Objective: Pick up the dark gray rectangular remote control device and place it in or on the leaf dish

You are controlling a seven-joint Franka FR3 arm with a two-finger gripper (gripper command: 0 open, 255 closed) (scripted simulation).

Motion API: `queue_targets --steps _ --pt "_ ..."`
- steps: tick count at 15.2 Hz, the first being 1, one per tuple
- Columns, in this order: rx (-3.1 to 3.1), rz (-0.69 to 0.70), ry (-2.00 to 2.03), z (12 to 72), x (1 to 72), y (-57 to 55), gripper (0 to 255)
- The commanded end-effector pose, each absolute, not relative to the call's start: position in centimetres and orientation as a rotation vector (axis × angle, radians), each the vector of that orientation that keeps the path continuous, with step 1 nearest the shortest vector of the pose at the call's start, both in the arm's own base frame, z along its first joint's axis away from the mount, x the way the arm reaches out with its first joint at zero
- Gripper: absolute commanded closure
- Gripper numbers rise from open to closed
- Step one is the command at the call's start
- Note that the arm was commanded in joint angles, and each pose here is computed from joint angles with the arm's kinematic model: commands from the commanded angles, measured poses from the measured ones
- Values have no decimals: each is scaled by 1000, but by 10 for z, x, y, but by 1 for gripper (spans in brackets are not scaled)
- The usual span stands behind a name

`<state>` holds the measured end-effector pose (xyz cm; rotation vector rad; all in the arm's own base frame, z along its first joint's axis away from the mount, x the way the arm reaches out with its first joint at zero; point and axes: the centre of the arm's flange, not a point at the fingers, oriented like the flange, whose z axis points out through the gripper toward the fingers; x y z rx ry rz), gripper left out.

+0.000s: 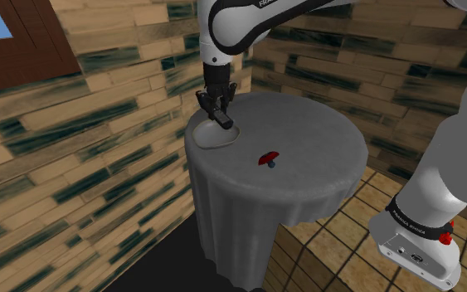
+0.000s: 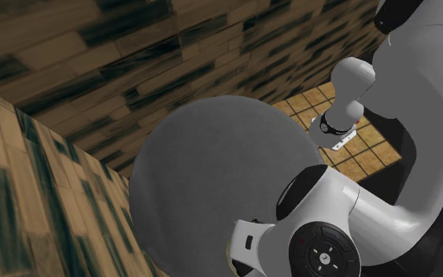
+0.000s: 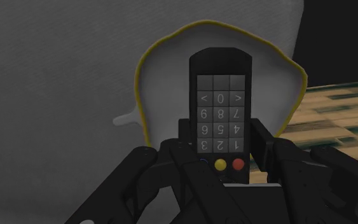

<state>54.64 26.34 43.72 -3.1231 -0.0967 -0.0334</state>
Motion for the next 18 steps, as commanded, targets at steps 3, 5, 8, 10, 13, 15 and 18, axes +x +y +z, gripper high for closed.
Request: queue_targets --steps 3,5,8,10,13,15,18 --pt "-3123 -34 -96 417 548 265 255" --pt "-3123 -34 -96 406 548 265 255" --pt "-3123 -34 -96 390 548 265 255" --pt "-3123 -34 -96 378 548 265 255" --pt "-3123 -34 -96 378 548 265 255" --pt "-3123 -34 -96 378 548 265 255" --pt "-3123 -34 -96 378 548 265 255"
